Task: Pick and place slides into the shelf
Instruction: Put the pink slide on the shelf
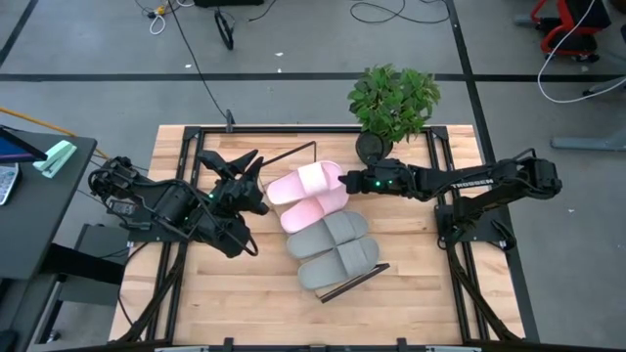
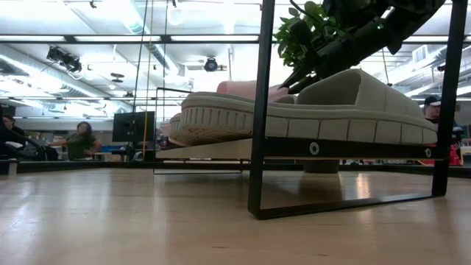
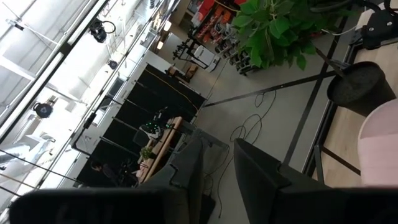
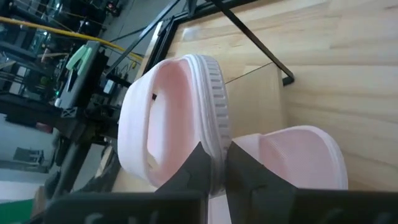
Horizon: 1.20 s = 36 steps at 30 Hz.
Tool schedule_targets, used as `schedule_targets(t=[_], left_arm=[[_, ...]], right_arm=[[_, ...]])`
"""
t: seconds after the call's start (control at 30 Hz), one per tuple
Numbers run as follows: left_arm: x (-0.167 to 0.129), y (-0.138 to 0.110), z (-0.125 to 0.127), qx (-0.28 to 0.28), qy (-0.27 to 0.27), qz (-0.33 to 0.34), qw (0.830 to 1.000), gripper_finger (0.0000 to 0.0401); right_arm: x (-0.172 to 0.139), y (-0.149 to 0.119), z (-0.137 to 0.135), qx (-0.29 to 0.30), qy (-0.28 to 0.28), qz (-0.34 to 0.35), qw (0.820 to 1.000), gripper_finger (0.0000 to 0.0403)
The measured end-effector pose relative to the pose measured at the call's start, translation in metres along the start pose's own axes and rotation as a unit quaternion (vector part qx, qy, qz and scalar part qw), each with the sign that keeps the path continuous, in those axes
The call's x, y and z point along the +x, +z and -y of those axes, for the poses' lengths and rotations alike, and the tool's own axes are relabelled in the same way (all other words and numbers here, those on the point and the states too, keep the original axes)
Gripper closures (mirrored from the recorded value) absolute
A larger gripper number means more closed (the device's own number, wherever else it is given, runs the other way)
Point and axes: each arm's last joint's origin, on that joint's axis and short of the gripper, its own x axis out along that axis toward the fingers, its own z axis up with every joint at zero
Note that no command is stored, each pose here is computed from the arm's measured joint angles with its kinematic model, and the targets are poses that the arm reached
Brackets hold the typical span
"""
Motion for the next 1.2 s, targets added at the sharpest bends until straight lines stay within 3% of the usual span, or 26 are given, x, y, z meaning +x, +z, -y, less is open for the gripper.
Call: schedule_targets(t=[0.37, 1.2], left_arm=[[0.009, -0.001, -0.001, -0.023, 0.011, -0.012, 1.0, 0.0319], [0.008, -0.001, -0.001, -0.022, 0.01, -0.012, 1.0, 0.0335]], right_arm=[[0.0, 0.004, -0.003, -0.003, 0.026, -0.003, 1.0, 0.0375], [0.034, 0.022, 0.007, 0.013, -0.006, -0.015, 1.0, 0.0375]])
